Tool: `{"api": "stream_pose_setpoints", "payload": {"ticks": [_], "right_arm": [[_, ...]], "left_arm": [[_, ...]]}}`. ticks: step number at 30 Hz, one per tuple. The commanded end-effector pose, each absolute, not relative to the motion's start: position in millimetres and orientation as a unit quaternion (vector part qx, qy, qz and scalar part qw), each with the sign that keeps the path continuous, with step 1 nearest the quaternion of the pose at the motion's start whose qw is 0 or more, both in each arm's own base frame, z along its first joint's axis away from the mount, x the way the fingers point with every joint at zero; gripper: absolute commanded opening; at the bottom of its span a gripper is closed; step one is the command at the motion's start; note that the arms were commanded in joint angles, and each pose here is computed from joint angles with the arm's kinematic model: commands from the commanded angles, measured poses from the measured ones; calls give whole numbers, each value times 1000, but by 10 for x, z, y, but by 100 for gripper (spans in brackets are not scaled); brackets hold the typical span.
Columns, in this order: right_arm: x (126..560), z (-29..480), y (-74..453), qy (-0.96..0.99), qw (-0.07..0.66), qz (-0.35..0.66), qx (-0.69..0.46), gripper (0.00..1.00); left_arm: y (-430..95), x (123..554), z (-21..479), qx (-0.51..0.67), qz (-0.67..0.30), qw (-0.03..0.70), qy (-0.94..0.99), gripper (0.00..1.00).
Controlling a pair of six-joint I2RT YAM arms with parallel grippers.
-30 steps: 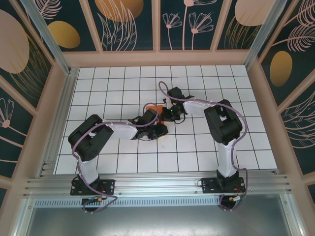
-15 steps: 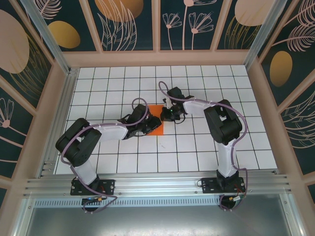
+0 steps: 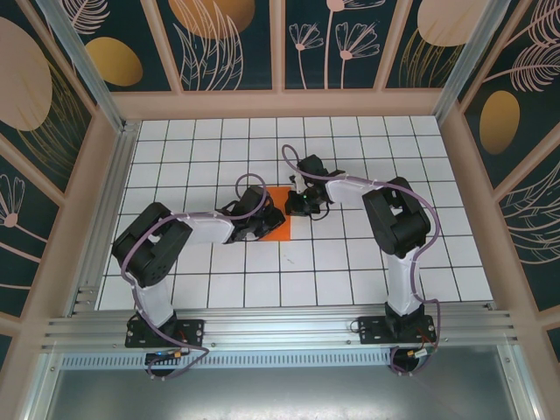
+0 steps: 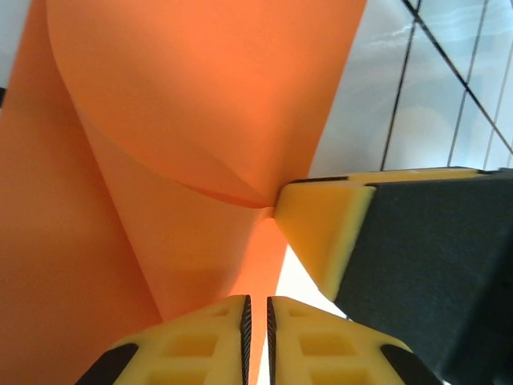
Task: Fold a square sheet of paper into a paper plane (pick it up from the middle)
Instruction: Fold the triangle a second time at the center of the table.
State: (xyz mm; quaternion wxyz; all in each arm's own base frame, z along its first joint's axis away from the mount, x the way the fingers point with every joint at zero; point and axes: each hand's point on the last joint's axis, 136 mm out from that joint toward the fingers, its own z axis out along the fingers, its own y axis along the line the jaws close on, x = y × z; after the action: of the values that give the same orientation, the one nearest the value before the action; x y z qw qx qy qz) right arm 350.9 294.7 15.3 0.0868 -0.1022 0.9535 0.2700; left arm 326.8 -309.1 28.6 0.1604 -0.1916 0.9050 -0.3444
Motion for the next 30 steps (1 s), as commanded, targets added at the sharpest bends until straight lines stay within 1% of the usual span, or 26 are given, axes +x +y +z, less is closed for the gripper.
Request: {"api": "stream_pose_setpoints", "payload": {"ticks": [1,5,9,14,17,19,22,23,27,30], "right_arm": [[3324,-285,2802,972,42,213,-94,10],[3362,-206,2855,969,46,224,-94,11],[3464,-18,2921,965,63,238,-91,12],[3626,429,2873,959,120,248,-61,24],[3593,578,2772,959,143,241,-42,26],[3508,617,2733,960,145,238,-40,23],[3305,566,2751,961,123,242,-46,11],[3219,538,2784,961,112,246,-50,8],[2920,406,2892,960,72,262,-63,3],[2774,340,2962,955,50,284,-70,2]], "left_arm": [[-2987,3276,142,-198,-305,158,918,15],[-2930,3261,63,-205,-283,152,924,11],[-2906,3243,12,-207,-274,148,928,11],[-2895,3230,-26,-208,-267,141,930,10],[-2886,3220,-36,-208,-265,140,931,10],[-2890,3215,-39,-206,-265,139,932,10],[-2887,3203,-50,-205,-264,137,932,10],[-2887,3203,-50,-204,-264,137,933,10],[-2885,3200,-54,-204,-264,137,933,10],[-2895,3206,-47,-204,-266,138,932,10]]}}
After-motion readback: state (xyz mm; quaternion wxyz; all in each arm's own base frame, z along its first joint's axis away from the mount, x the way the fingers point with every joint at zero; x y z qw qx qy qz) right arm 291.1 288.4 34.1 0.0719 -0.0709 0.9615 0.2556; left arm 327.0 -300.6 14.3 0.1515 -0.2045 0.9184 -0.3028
